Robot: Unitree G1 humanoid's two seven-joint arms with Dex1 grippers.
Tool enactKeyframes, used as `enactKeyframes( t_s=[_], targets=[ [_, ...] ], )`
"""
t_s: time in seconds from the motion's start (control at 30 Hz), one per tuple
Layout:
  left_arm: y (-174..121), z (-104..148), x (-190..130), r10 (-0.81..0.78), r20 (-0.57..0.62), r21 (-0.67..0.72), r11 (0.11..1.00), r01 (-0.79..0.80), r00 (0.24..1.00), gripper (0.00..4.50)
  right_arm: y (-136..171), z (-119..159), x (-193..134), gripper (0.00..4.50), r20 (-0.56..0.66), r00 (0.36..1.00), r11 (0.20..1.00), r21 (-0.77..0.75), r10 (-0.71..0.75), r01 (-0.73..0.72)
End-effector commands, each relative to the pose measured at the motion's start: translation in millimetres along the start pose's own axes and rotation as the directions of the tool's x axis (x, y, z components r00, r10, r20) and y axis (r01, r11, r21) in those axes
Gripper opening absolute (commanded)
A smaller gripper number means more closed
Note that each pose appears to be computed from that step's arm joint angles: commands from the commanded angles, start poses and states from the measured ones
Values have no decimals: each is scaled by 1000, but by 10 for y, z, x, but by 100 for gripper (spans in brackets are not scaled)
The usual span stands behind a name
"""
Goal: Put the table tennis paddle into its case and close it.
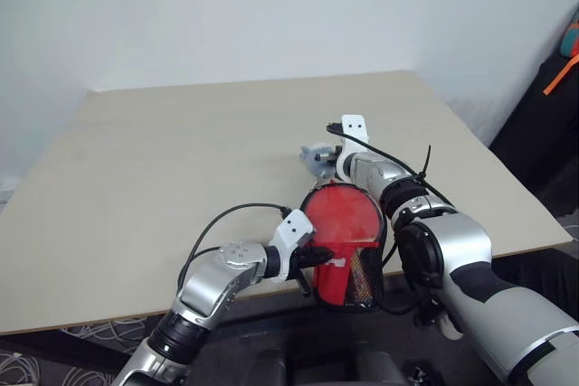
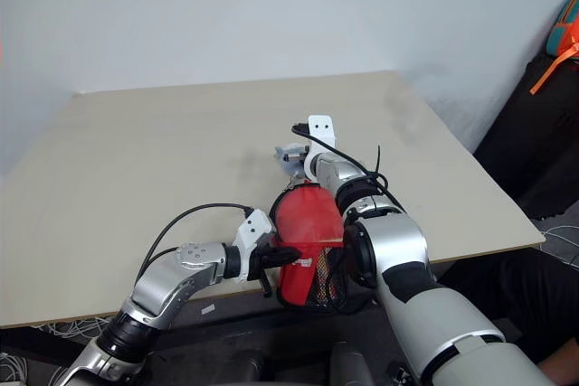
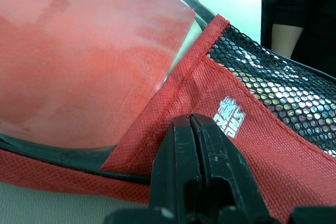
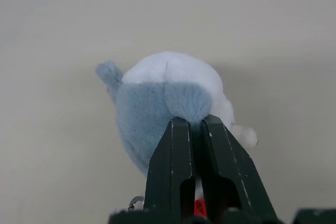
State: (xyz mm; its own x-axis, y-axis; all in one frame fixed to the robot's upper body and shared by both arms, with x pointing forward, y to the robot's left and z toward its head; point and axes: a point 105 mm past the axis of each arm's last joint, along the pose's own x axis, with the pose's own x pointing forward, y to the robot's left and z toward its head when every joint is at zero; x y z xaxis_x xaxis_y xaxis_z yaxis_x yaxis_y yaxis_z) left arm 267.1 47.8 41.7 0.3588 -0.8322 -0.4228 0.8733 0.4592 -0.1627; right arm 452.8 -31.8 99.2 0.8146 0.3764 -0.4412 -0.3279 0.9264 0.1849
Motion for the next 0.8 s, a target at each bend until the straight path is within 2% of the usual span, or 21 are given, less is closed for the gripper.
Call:
enactKeyframes(
  t_s=[0.03,0.3,0.5,0.63,0.8],
  targets=[
    [99,-72,-46,42,-45,3,999,-42,998,0,-15,287,-51,5,87,996,1000,-24,3,0],
    [17,261,-146,-47,10,64,997,46,999,0,238,222,-46,5,36,986,985,-73,161,-158],
    [-49,324,-238,-96,-6,113,989,96,995,0,401,131,-56,5,-18,965,963,-54,263,-264],
    [-26,443,-254,-86,46,139,987,79,995,0,435,95,-58,5,-32,958,957,-52,284,-285],
    [160,539,-148,16,112,139,990,-32,994,0,440,87,-59,5,-35,957,956,-45,288,-290]
  ],
)
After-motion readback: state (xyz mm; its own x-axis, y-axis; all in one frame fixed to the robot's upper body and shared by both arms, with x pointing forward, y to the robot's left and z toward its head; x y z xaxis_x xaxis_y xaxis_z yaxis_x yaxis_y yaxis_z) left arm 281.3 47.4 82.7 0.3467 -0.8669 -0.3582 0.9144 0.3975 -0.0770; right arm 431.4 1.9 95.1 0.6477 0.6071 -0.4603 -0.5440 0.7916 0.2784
